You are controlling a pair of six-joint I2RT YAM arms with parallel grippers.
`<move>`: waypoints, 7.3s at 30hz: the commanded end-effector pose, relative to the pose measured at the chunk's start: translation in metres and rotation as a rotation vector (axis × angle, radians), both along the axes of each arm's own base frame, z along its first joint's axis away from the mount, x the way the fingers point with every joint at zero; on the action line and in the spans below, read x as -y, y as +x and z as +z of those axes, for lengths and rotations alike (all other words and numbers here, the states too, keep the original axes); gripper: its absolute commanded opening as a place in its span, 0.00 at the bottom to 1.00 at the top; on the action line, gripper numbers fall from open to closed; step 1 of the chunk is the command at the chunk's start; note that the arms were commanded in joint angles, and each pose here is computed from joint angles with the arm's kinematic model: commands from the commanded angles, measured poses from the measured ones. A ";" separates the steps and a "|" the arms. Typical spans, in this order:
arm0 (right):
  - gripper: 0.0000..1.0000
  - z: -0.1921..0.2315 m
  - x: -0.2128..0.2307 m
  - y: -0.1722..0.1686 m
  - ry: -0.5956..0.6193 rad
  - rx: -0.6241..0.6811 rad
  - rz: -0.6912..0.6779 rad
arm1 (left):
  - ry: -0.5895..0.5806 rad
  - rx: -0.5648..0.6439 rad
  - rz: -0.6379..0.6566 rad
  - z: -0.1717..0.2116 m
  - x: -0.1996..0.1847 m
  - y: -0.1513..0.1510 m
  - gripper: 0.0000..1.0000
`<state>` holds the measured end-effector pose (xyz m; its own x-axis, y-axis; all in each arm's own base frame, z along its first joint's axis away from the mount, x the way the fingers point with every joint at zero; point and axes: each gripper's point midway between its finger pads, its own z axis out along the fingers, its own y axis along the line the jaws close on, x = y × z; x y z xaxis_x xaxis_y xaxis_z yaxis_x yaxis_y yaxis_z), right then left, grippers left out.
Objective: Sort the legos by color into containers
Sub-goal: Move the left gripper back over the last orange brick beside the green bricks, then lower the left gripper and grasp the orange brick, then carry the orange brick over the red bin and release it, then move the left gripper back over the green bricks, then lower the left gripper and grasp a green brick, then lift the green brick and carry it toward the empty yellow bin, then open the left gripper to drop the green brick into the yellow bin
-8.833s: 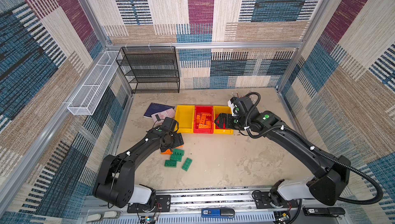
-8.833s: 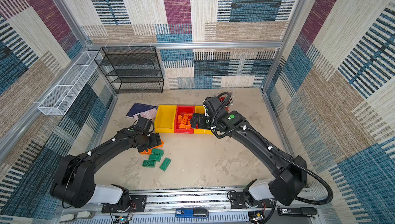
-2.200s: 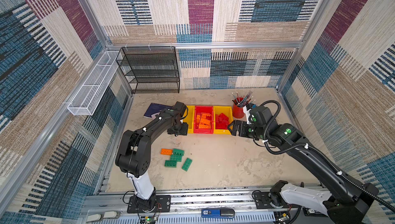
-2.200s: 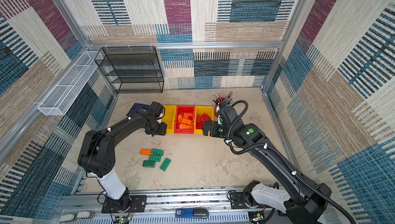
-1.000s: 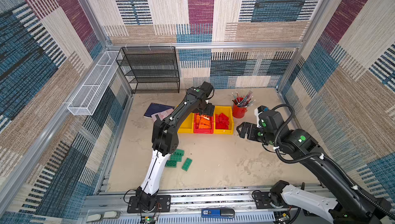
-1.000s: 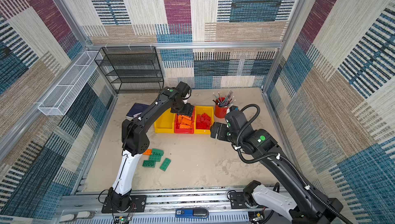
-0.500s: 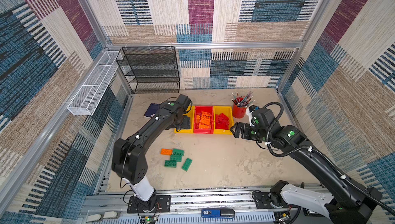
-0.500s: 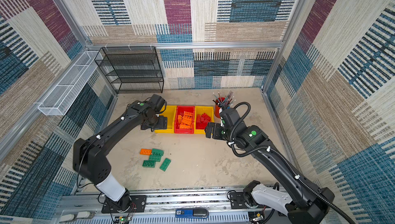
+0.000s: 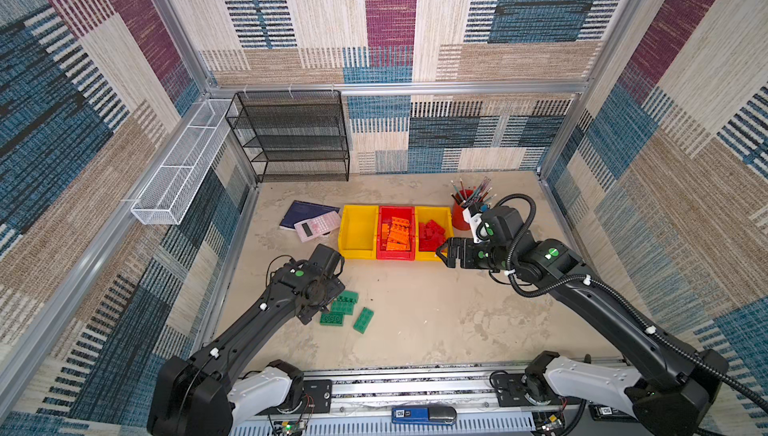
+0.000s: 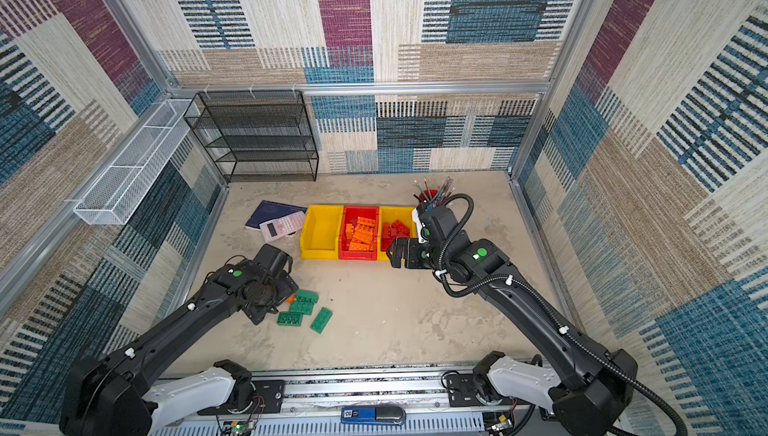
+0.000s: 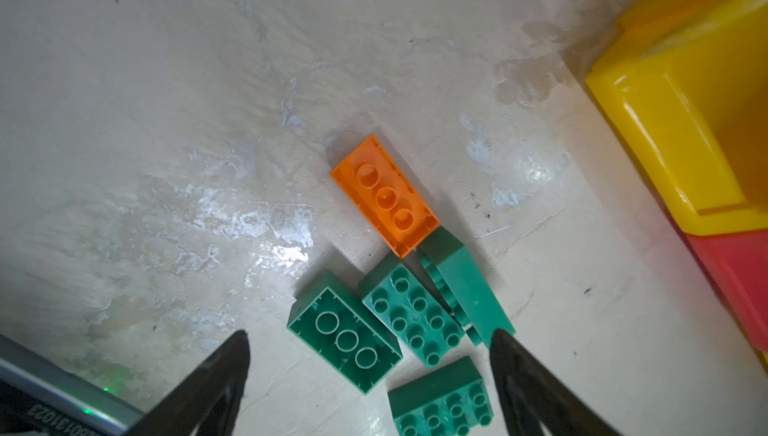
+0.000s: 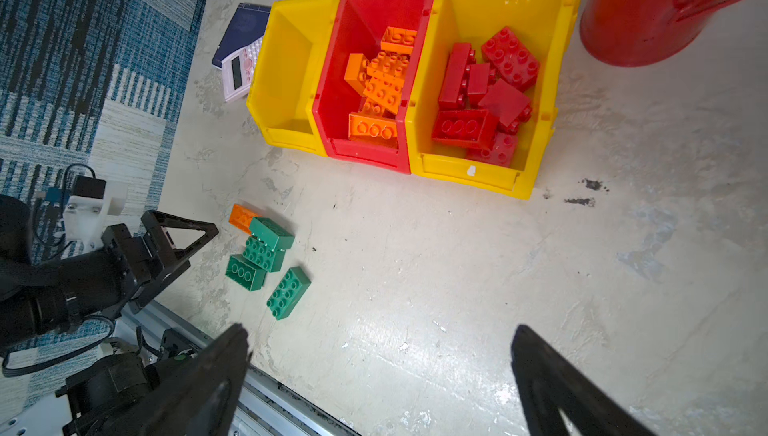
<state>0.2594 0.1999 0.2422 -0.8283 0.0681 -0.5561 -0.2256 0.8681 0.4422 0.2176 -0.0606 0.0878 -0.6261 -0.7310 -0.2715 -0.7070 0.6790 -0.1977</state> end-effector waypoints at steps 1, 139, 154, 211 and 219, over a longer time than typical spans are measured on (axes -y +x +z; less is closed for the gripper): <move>0.99 0.010 -0.004 0.003 0.025 0.042 0.016 | -0.117 0.055 0.178 -0.009 0.002 0.007 0.89; 1.00 0.037 -0.003 0.005 0.083 0.072 -0.003 | 0.139 -0.101 -0.837 -0.002 0.079 0.051 0.91; 1.00 0.041 0.012 -0.007 0.088 0.072 -0.056 | 0.120 -0.189 -0.819 -0.047 0.077 0.040 0.90; 1.00 0.032 0.025 0.001 0.067 0.048 -0.170 | 0.237 -0.045 -0.765 0.037 0.100 0.219 0.62; 1.00 0.031 0.029 0.008 0.043 0.047 -0.213 | 0.220 -0.026 -0.778 0.031 0.103 0.256 0.72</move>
